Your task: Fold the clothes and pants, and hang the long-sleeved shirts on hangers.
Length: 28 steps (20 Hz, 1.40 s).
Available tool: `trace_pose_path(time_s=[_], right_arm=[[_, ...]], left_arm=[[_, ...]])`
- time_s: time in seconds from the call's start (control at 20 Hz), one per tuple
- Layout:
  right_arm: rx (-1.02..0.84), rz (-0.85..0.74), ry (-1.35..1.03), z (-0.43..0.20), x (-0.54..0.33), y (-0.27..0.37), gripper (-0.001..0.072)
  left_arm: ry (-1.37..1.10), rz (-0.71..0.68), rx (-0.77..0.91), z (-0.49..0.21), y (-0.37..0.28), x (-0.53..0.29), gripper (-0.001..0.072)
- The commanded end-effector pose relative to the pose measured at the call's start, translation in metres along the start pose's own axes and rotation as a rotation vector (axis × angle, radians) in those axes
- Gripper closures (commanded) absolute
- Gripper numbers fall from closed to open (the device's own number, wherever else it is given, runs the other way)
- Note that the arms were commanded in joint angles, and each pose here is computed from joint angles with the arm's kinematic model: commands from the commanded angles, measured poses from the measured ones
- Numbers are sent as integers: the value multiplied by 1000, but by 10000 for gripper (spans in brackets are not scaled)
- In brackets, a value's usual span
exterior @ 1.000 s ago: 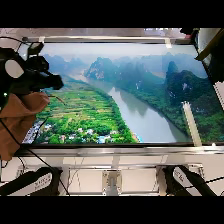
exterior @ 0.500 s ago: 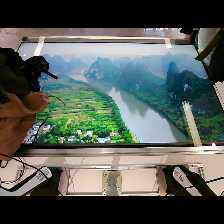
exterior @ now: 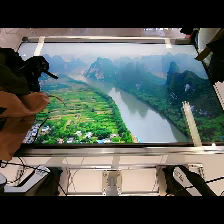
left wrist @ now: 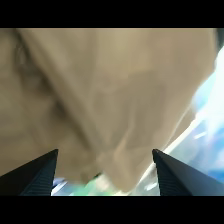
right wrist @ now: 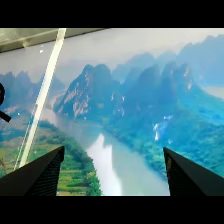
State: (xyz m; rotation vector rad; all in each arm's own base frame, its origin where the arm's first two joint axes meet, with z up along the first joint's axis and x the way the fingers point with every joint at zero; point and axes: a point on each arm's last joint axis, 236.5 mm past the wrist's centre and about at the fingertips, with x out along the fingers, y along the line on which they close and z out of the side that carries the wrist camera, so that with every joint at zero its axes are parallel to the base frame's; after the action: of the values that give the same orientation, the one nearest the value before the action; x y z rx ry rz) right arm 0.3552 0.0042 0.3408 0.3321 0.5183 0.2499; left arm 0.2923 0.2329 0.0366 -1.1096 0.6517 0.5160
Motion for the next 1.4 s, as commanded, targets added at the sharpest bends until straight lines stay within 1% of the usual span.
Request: trace_pose_path(time_s=[0.0,0.05,0.15,0.2,0.25,0.3,0.35,0.45,0.6,0.65,0.8,0.95,1.0,1.1,1.15,1.25,1.35], right_arm=[[0,10,21,-5,0,3,28],[0,11,21,-5,0,3,28],[0,11,22,-5,0,3,28],[0,11,22,-5,0,3,29],[1,11,21,-5,0,3,28],[1,12,21,-5,0,3,29],[1,13,21,-5,-1,4,29],[-1,19,17,-4,-2,6,29],[-49,-5,-24,9,-18,13,29],[-83,-31,-46,17,-29,16,29],[-209,-195,-129,44,-76,15,29],[-297,-410,-253,74,-134,4,29],[-315,-488,-286,80,-150,-5,29],[-338,-629,-309,85,-173,-26,29],[-334,-673,-299,85,-177,-37,29],[-318,-691,-258,79,-167,-51,29],[-294,-686,-193,70,-146,-68,29]], left_arm=[[-35,-65,-93,10,5,17,-13],[-26,-82,-127,11,5,23,-13],[-47,-166,-169,21,-7,31,-6],[-59,-217,-182,26,-15,34,72],[-66,-244,-176,29,-18,37,296],[-71,-264,-148,31,-20,39,634],[-82,-293,-130,33,-26,38,697],[-114,-413,-121,42,-56,22,699],[-173,-666,-2,43,-130,-39,700],[-179,-737,51,34,-155,-64,700],[-197,-850,246,-15,-219,-123,700],[-104,-1006,422,-107,-287,-166,701],[-31,-1065,452,-144,-305,-176,701],[176,-1169,527,-240,-334,-190,701],[258,-1178,571,-287,-341,-191,701],[386,-1163,655,-392,-344,-189,701],[520,-1123,757,-502,-322,-185,702]])
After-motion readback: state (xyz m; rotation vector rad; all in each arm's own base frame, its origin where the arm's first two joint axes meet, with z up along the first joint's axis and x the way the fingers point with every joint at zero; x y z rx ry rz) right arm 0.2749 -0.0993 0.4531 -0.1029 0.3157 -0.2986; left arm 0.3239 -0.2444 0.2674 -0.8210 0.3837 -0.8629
